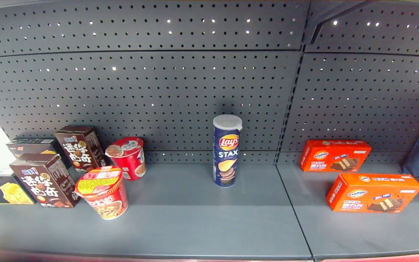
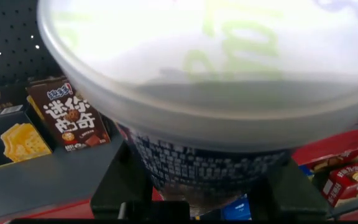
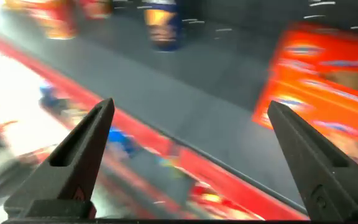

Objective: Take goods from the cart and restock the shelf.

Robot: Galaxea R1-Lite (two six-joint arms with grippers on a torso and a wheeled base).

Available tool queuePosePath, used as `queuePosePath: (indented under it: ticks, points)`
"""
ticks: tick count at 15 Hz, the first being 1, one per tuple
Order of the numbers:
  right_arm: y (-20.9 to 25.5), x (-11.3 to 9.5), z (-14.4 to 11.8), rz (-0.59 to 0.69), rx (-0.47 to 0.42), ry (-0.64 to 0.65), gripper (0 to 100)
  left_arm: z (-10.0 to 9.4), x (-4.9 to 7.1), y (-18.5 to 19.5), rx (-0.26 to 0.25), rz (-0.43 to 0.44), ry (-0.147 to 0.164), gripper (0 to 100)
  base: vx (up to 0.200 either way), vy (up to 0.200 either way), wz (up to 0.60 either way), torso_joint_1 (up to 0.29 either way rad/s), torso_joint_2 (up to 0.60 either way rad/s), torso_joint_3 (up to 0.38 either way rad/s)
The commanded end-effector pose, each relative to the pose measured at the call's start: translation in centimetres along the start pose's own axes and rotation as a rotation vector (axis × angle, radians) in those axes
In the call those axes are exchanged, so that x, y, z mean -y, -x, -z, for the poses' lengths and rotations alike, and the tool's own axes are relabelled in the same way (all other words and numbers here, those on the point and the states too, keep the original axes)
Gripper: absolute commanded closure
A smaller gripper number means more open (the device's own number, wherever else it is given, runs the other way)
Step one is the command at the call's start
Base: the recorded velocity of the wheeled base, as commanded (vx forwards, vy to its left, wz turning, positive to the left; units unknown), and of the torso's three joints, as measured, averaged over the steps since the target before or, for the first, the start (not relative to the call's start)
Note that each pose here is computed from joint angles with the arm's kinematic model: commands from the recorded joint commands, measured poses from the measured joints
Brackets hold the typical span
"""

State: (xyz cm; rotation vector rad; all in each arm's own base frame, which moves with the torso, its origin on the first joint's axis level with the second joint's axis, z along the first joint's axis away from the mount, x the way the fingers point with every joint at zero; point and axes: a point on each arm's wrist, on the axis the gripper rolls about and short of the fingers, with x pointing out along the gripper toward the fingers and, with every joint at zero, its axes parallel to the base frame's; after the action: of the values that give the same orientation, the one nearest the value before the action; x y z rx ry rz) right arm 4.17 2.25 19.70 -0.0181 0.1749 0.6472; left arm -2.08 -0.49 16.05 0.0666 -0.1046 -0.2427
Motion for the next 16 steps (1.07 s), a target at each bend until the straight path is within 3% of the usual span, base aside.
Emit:
queuePosePath:
  ticks: [1,3,4,6,11,16]
  points:
    - [-5.3,0.4,-1.2,-0.155,-0.142,-0.056,0,0.0,-0.1,-0.3,-0.019,0.001,0.005,100,0.0,0.0,0.0,0.0,0.0,0.0]
    - [-8.8,0.9,-1.2,-0.188,-0.151,-0.032,0,0.4,-0.1,-0.4,-0.036,0.004,0.036,100,0.0,0.0,0.0,0.0,0.0,0.0]
    - [-11.2,1.4,-1.5,-0.232,-0.103,0.006,0,0.7,-0.1,-0.5,-0.044,0.006,0.058,100,0.0,0.0,0.0,0.0,0.0,0.0]
    - [-16.0,2.4,-2.1,-0.308,-0.072,0.047,0,0.5,-0.1,-0.5,-0.039,0.019,0.064,100,0.0,0.0,0.0,0.0,0.0,0.0]
    - [-24.9,4.8,-3.4,-0.352,-0.078,0.125,0,0.6,-0.2,-0.4,-0.041,0.07,0.069,100,0.0,0.0,0.0,0.0,0.0,0.0]
    - [-30.7,6.1,-2.5,-0.449,-0.07,0.164,0,0.3,-0.2,-0.4,-0.031,0.077,0.067,100,0.0,0.0,0.0,0.0,0.0,0.0]
